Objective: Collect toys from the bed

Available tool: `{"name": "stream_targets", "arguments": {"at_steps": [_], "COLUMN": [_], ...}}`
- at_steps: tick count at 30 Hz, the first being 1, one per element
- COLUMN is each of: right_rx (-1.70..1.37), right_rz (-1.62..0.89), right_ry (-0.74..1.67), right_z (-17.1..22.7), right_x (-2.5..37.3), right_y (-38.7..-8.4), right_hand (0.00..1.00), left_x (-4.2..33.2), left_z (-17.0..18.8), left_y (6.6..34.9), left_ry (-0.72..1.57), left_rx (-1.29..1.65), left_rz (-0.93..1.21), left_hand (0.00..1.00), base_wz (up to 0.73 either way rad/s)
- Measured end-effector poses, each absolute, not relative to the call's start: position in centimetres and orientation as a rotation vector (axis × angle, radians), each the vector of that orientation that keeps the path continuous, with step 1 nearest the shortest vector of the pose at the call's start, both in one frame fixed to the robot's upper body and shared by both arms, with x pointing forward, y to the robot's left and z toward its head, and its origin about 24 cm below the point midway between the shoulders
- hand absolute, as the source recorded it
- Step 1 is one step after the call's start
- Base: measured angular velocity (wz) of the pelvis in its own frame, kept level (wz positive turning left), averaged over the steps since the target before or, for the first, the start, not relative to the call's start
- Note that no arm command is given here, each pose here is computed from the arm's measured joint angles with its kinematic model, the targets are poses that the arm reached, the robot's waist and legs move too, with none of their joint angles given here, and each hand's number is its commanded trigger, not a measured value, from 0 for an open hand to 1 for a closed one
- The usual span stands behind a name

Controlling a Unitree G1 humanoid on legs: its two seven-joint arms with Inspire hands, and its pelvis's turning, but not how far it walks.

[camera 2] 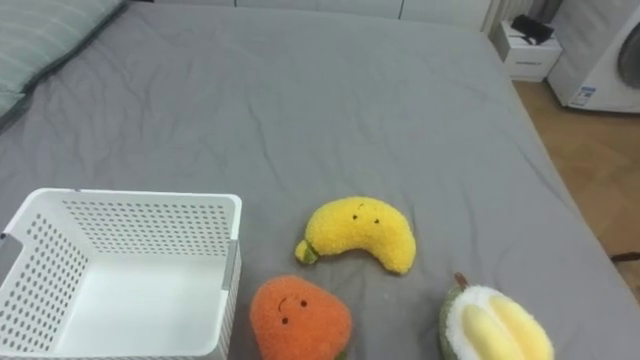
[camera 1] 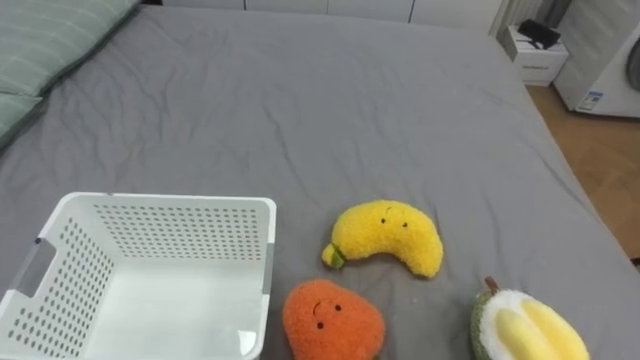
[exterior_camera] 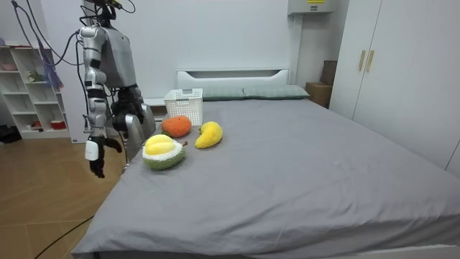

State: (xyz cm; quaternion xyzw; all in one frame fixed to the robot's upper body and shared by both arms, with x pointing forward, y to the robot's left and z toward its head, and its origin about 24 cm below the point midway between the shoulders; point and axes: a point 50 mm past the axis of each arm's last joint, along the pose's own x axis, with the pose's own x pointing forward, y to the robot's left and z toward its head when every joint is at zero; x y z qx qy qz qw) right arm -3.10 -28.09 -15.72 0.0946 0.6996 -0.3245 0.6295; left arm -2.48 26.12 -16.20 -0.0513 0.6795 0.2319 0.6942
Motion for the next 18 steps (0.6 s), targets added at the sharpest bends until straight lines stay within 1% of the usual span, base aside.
{"name": "stream_targets", "arguments": {"at_steps": [2,4,5,7,8,10,14,18], "right_rx": [0.198,0.149,0.137,0.072,0.061,0.015,-0.018,-0.089], "right_rz": [-0.837,-0.951,-0.982,-1.052,-1.067,-1.105,-1.115,-1.072], "right_ry": [1.535,1.419,1.380,1.231,1.193,1.046,0.901,0.717], "right_z": [-15.2,-14.3,-14.0,-12.9,-12.5,-11.0,-9.4,-6.8], "right_x": [-2.3,-0.2,0.3,3.0,3.7,6.3,9.2,12.9], "right_y": [-29.7,-31.7,-32.2,-33.7,-34.0,-35.0,-35.3,-34.9], "right_hand": [0.00,0.00,0.00,0.00,0.00,0.00,0.00,0.00], "left_x": [-2.6,-2.0,-1.9,-1.4,-1.3,-1.1,-1.0,-1.2], "left_z": [-16.0,-15.8,-15.8,-15.7,-15.7,-15.7,-15.7,-15.8], "left_y": [26.8,27.4,27.5,27.7,27.7,27.8,27.6,27.4], "left_ry": [1.512,1.481,1.474,1.445,1.441,1.432,1.420,1.431], "left_rx": [-0.100,-0.091,-0.092,-0.084,-0.082,-0.068,-0.061,-0.048], "left_rz": [0.529,0.545,0.550,0.548,0.548,0.543,0.531,0.511], "left_hand": [0.00,0.00,0.00,0.00,0.00,0.00,0.00,0.00], "base_wz": [-0.11,-0.09,-0.13,-0.13,-0.10,-0.02,0.00,-0.05]}}
